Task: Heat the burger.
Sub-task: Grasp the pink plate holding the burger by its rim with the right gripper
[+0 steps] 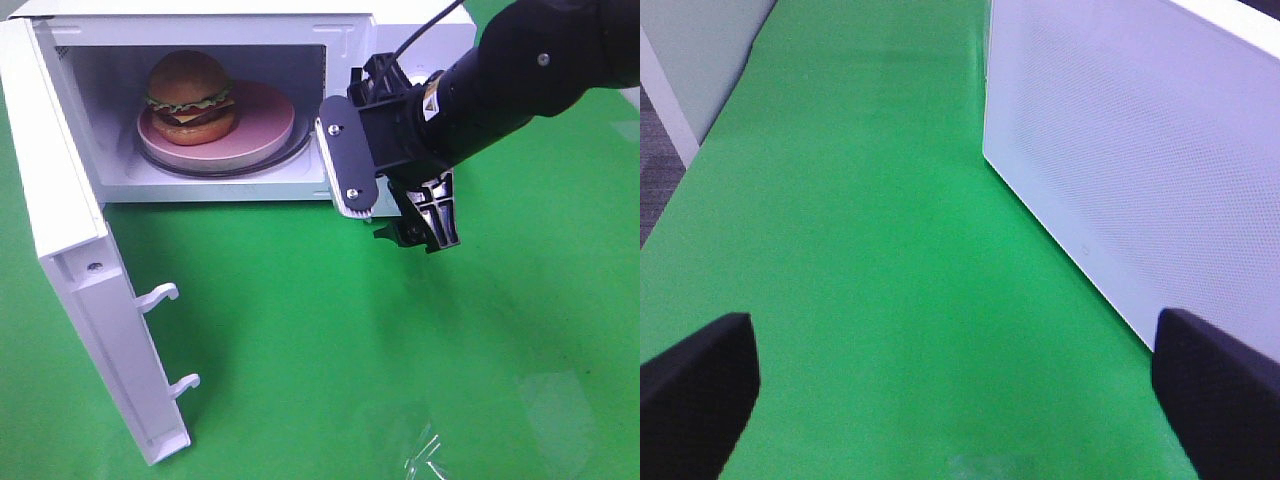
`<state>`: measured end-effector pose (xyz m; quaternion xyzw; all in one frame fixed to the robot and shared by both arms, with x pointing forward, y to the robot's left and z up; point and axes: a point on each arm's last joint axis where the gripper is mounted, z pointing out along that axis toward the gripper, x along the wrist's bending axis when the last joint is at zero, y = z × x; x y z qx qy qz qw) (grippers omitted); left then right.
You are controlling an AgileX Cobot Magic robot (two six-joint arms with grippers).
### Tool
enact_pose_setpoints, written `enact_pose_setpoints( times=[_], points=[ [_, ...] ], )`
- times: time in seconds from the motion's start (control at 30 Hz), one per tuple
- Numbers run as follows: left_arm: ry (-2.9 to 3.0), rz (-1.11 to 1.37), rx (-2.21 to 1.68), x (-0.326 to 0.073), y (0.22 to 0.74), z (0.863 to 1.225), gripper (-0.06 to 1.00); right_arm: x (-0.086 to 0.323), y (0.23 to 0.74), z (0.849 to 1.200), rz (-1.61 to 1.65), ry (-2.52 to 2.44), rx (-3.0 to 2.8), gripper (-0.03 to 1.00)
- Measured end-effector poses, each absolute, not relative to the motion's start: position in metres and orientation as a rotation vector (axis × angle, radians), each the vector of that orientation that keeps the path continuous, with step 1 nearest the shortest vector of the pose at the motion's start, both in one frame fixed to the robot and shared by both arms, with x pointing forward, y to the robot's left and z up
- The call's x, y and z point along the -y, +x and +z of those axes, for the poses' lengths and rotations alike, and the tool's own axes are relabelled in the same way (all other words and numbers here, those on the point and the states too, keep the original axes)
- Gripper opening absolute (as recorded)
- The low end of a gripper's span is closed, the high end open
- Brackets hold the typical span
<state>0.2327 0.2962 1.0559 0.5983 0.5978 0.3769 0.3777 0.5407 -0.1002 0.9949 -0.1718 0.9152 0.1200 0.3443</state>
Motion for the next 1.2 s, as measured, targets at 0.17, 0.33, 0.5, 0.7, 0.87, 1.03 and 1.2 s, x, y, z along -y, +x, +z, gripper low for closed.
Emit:
enact_pose_setpoints(
  times=[0.17,0.33,0.5,0.7,0.87,1.03,1.2],
  points=[
    [1.529,0.963,-1.528,-0.296,0.233,1.056,0.99,0.077,0.549,0.992,0.326,-0.494,-2.358,0.96],
    [1.529,0.963,-1.528,-0.296,0.233,1.056,0.99,0.064,0.558,0.985,0.334,-0.498,-2.362,0.96],
    [1.529,0.963,-1.528,-0.296,0.233,1.056,0.99,0.050,0.570,0.979,0.346,-0.506,-2.346,0.95],
    [1.529,0.963,-1.528,-0.296,0.233,1.056,0.99,0.038,0.586,0.970,0.351,-0.505,-2.337,0.95],
    [1.529,0.963,-1.528,-0.296,0.233,1.056,0.99,0.025,0.603,0.963,0.355,-0.502,-2.327,0.94],
    [1.529,0.963,-1.528,-0.296,0.233,1.056,0.99,0.014,0.618,0.956,0.352,-0.492,-2.330,0.94],
    [1.529,0.963,-1.528,-0.296,0.233,1.056,0.99,0.007,0.628,0.950,0.359,-0.475,-2.337,0.93]
  ],
)
